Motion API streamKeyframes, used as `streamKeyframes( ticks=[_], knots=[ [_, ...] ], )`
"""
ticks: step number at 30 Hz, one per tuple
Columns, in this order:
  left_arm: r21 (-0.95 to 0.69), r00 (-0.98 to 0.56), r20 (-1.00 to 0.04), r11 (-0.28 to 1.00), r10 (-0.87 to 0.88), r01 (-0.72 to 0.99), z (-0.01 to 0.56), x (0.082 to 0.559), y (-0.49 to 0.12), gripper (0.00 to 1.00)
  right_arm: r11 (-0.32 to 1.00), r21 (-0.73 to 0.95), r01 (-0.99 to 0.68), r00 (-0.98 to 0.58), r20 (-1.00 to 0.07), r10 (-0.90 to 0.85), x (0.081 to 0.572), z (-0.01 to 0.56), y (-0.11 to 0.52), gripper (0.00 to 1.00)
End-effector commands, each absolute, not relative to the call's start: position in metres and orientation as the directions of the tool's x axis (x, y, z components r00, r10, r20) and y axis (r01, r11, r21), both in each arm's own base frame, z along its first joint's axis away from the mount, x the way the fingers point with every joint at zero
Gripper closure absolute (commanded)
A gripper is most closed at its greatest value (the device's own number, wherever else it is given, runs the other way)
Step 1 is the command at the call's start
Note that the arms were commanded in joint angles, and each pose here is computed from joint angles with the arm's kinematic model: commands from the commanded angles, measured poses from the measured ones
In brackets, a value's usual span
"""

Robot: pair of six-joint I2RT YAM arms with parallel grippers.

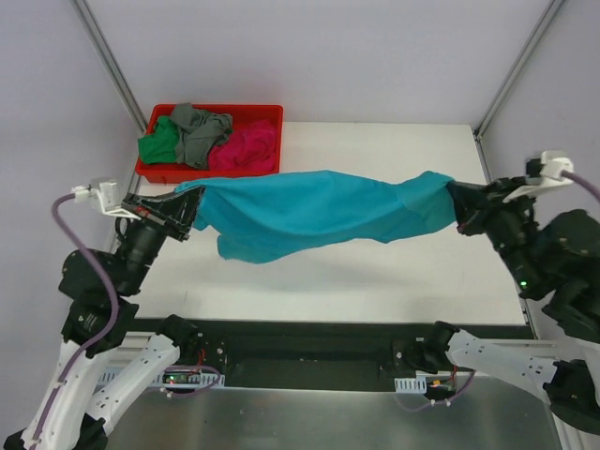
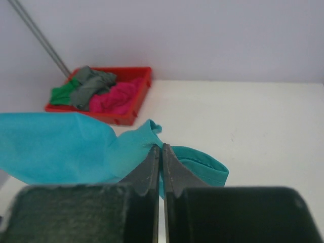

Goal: Fold and stack the t-shirts
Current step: Flatten out the tshirt

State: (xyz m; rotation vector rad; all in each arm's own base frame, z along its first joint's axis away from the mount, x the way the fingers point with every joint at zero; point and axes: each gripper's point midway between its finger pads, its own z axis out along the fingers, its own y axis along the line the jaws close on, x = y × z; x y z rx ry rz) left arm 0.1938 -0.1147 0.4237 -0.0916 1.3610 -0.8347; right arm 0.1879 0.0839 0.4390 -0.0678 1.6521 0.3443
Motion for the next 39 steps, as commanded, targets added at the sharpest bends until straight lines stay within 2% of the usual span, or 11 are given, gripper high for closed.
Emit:
streamKeyframes(
  ticks=[1, 6, 11, 14, 17, 20, 27, 29, 30, 35, 39],
  knots=[
    [-0.439, 0.040, -0.807, 0.644, -0.589, 0.627, 0.479, 0.153, -0.118, 1.00, 0.878, 0.151, -0.454, -0.068, -0.988, 0.135, 0.166, 0.494, 0.103, 0.99],
    [-0.397, 0.060, -0.804, 0.609, -0.591, 0.686, 0.504, 0.136, -0.120, 1.00, 0.877, 0.120, -0.465, -0.036, -0.993, 0.117, 0.168, 0.521, 0.105, 0.99],
    [-0.499, -0.022, -0.818, 0.689, -0.575, 0.526, 0.451, 0.194, -0.125, 0.98, 0.997, -0.009, -0.078, -0.095, -0.995, -0.016, 0.216, 0.485, 0.071, 0.99],
    [-0.521, -0.167, -0.850, 0.752, -0.500, 0.403, 0.378, 0.238, -0.141, 0.74, 0.978, -0.155, 0.142, -0.206, -0.971, -0.124, 0.250, 0.448, 0.047, 0.99],
    [-0.493, -0.305, -0.840, 0.866, -0.450, 0.082, 0.286, 0.277, -0.120, 0.32, 0.968, -0.172, 0.181, -0.432, -0.898, -0.079, 0.299, 0.367, 0.032, 0.99],
    [-0.390, -0.405, -0.815, 0.909, -0.415, -0.146, 0.219, 0.291, -0.099, 0.01, 0.962, -0.180, 0.207, -0.611, -0.791, -0.016, 0.346, 0.277, 0.014, 0.99],
    [-0.313, -0.640, -0.677, 0.929, -0.363, -0.196, 0.137, 0.293, -0.105, 0.01, 0.970, -0.153, 0.190, -0.764, -0.643, 0.048, 0.388, 0.189, 0.017, 0.44],
    [-0.322, -0.685, -0.632, 0.927, -0.363, -0.195, 0.124, 0.287, -0.106, 0.01, 0.976, -0.126, 0.178, -0.765, -0.641, 0.057, 0.384, 0.186, 0.023, 0.14],
    [-0.324, -0.693, -0.622, 0.925, -0.366, -0.198, 0.119, 0.285, -0.105, 0.01, 0.983, -0.098, 0.152, -0.772, -0.634, 0.056, 0.379, 0.184, 0.031, 0.08],
    [-0.341, -0.674, -0.599, 0.899, -0.433, -0.274, 0.107, 0.275, -0.086, 0.01, 0.993, 0.012, -0.115, -0.773, -0.630, -0.082, 0.328, 0.175, 0.114, 0.04],
    [-0.390, -0.627, -0.577, 0.851, -0.523, -0.351, 0.104, 0.265, -0.065, 0.01, 0.850, 0.252, -0.463, -0.746, -0.629, -0.219, 0.249, 0.156, 0.233, 0.03]
  ],
)
